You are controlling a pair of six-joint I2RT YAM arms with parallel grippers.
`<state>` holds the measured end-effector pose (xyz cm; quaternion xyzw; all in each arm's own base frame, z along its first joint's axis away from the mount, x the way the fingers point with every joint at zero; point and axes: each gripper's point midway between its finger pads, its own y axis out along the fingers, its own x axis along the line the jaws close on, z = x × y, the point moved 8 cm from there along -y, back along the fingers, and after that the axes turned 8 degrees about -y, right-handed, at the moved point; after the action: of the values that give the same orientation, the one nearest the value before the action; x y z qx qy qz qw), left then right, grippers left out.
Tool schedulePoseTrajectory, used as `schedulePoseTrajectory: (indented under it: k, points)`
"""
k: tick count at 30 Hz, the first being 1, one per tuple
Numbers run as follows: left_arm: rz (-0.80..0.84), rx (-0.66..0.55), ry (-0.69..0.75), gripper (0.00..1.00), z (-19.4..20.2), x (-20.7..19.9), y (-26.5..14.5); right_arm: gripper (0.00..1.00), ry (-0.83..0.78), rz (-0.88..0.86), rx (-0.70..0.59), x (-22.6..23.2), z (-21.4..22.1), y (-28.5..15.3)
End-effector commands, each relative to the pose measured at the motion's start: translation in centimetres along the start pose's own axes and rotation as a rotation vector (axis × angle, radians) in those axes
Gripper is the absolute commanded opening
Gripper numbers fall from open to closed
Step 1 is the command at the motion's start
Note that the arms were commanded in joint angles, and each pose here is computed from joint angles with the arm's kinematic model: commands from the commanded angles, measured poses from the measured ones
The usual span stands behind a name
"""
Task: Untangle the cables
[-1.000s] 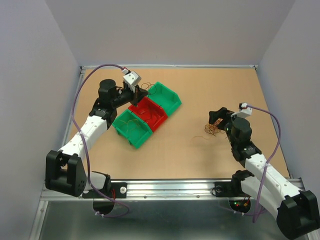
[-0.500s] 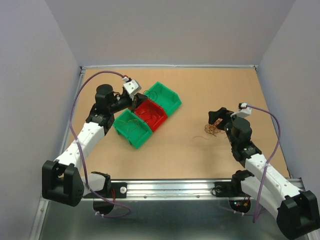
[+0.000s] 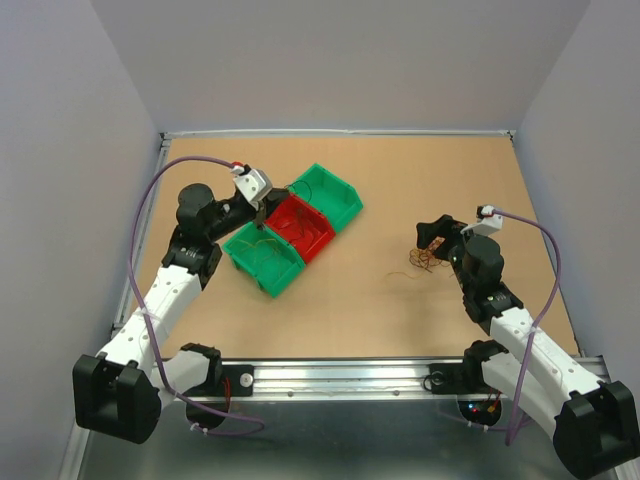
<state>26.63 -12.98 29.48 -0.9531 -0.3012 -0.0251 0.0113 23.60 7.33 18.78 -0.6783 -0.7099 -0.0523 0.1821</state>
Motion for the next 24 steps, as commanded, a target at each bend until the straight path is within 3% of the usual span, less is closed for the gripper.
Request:
schedulePoseTrajectory:
  k: [1, 6, 14, 24]
  points:
    - [-0.071, -0.054, 0.006, 0.0, -1.5, 0.5, -0.1, 0.89, 0.009, -0.019, -0.078, 0.4, -1.6, 0.1]
    - [-0.041, -0.028, 0.029, 0.0, -1.5, 0.0, -0.5, 0.89, 0.006, -0.013, -0.086, 0.3, -1.7, -0.1]
    - [-0.122, 0.063, 0.025, 0.0, 1.8, 0.9, -0.6, 0.89, 0.004, -0.022, -0.088, 0.5, -1.8, -0.1]
    - [-0.231, 0.344, -0.125, 0.0, 8.6, 5.8, 3.8, 0.89, 0.005, -0.027, -0.092, 0.5, -1.9, -0.4]
